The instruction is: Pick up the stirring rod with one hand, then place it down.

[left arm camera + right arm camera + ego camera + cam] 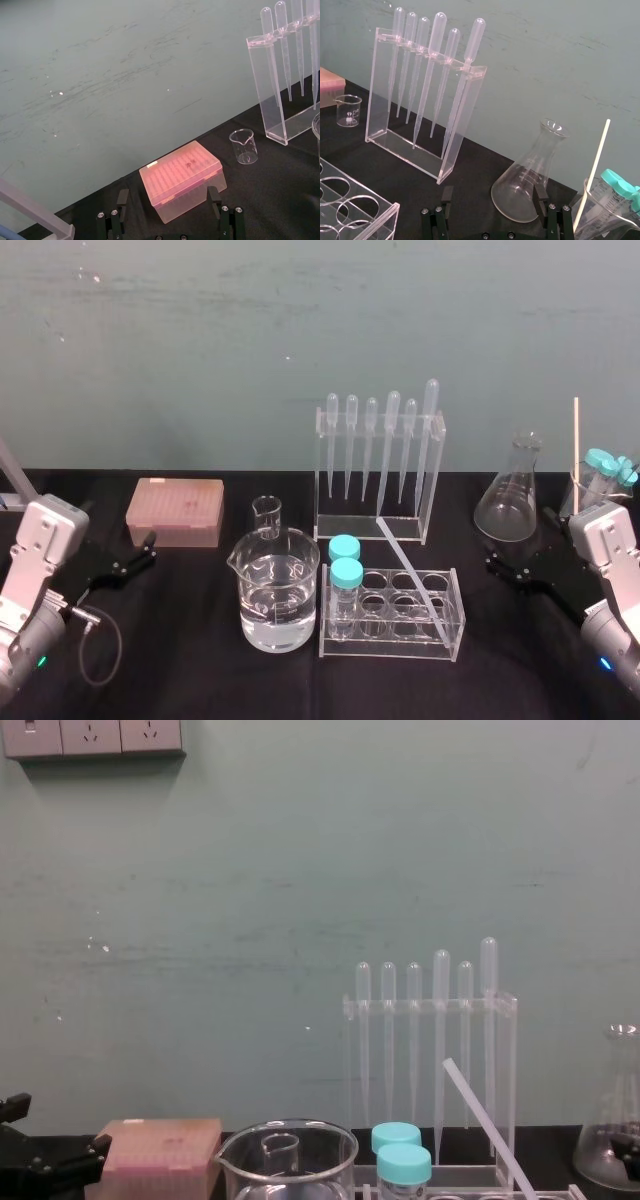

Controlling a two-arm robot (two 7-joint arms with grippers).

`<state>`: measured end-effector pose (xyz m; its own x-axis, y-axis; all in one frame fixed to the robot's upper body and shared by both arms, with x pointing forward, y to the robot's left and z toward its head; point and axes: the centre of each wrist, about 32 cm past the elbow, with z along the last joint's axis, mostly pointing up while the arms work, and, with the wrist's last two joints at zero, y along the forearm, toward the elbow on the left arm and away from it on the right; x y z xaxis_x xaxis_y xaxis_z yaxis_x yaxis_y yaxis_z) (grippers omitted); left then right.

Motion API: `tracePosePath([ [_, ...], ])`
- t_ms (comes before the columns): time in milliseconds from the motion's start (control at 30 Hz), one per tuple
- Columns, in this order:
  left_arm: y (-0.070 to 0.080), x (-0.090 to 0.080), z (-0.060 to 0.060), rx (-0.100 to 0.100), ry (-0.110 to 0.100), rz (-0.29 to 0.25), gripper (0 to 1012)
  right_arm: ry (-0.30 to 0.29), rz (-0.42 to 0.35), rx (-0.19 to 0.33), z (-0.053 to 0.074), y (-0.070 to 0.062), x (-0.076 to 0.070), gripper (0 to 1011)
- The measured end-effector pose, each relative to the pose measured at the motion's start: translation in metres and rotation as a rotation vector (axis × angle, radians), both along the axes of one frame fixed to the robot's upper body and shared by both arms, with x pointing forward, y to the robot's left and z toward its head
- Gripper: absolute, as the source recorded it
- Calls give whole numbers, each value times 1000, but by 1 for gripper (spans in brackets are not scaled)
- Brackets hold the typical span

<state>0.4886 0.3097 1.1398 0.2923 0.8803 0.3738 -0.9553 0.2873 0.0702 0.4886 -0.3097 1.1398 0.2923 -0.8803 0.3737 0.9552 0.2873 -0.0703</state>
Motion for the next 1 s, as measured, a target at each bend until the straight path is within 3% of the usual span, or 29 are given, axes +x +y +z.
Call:
tracePosePath([
  [1000, 0, 0, 0, 0, 0, 0, 1000, 0, 0, 0, 0, 0, 0, 1003],
])
